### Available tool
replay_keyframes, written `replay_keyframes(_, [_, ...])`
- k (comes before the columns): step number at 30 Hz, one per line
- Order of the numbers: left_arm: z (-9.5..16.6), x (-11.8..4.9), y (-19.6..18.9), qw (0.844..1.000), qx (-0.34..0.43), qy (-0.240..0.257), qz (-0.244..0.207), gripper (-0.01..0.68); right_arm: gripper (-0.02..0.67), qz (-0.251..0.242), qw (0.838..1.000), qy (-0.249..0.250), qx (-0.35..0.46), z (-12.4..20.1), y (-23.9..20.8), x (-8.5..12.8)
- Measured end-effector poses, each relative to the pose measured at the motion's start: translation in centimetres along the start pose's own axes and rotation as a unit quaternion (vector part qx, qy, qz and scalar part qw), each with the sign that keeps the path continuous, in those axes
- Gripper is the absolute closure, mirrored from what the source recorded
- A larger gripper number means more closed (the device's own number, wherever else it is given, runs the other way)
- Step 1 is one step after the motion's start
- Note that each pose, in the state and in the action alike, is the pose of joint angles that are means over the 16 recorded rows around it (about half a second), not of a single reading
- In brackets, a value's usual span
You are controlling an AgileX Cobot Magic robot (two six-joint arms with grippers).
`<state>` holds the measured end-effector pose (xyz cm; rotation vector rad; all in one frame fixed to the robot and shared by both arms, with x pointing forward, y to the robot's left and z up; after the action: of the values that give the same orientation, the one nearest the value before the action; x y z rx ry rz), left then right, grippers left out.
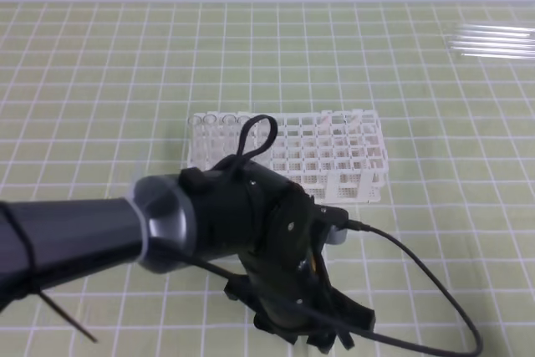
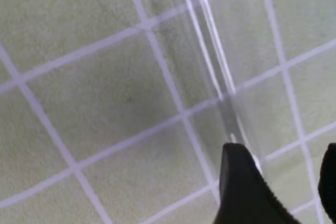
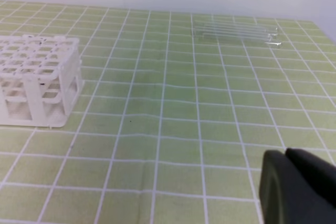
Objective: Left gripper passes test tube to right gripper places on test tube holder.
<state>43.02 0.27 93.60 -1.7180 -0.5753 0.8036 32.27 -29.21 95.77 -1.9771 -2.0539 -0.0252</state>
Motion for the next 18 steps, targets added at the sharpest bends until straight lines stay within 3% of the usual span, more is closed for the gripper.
replay_keyframes(18, [-0.3, 0.6, 1.3, 0.999, 0.034, -0.017, -0.028, 0.329, 0.666, 0.000, 1.000, 0.000, 0.000, 0.0, 0.0, 0.0])
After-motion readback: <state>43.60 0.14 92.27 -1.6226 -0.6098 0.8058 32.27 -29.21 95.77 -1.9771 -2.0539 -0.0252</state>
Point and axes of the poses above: a point on each arm's last joint axis where the gripper is mounted, y pointing out along that axis toward the gripper, x along the wrist's bending axis when the last joint is at zero, z = x × y, the point moved 3 cm from there along y, pointing out along that axis toward the gripper, and after that the axes turned 13 degrees about y, right-handed, at the moved point
